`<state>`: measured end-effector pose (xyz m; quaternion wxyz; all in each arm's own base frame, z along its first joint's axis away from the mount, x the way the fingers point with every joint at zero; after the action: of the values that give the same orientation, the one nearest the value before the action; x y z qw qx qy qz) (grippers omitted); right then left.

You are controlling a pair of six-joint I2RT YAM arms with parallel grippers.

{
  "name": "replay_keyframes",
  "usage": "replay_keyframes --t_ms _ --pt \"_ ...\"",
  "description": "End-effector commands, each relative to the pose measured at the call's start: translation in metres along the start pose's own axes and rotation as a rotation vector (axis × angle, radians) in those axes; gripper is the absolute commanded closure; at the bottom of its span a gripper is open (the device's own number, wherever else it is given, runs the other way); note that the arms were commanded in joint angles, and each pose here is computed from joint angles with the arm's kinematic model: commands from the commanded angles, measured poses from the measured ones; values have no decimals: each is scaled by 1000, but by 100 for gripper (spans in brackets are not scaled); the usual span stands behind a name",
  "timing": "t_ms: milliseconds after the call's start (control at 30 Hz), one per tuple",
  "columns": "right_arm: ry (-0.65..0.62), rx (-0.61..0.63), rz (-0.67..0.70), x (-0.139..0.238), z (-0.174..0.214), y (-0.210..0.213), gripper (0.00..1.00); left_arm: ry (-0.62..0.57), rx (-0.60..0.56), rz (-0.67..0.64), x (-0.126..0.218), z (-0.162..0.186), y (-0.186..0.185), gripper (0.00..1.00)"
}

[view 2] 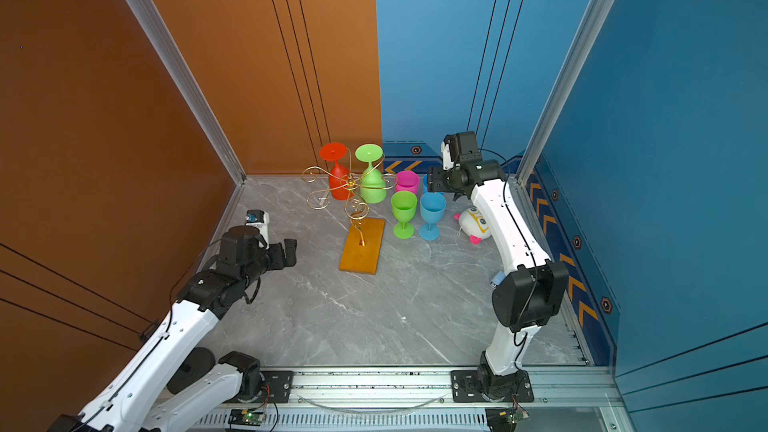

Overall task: Take the wine glass off the wine glass rack
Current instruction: 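Open the right gripper and raise it off the cyan glass, then reach the right gripper to the foot of the hanging green glass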

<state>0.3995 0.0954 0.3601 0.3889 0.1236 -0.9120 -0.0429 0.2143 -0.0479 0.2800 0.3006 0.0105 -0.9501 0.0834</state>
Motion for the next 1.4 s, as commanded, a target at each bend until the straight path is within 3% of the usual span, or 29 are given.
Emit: replay_keyframes --t_ms 0,267,500,933,1367 --pt "-89 -52 -160 21 -19 14 27 -31 25 28 4 -6 0 0" --pt "-136 -123 -389 18 -40 30 32 -30 24 31 3 -6 0 0" --pt "-152 -163 -517 5 -51 39 28 -29 23 34 2 -6 -1 0" --pt "-177 -196 -669 -7 -61 59 27 -34 22 38 3 -6 -1 1" --pt "-158 -188 -703 -20 -62 81 29 -34 19 40 4 -5 0 0"
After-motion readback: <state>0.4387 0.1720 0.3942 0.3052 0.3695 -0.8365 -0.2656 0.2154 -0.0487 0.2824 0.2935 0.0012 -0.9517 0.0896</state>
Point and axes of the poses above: each gripper's point midway between its finger pads, its own x axis back along the fingers, its own y axis along the line the jaws close on, z = x × y, the point moved 10 cm from there along x, back along the fingers, and after that the axes turned 3 degrees about x, right-handed, at the moved point
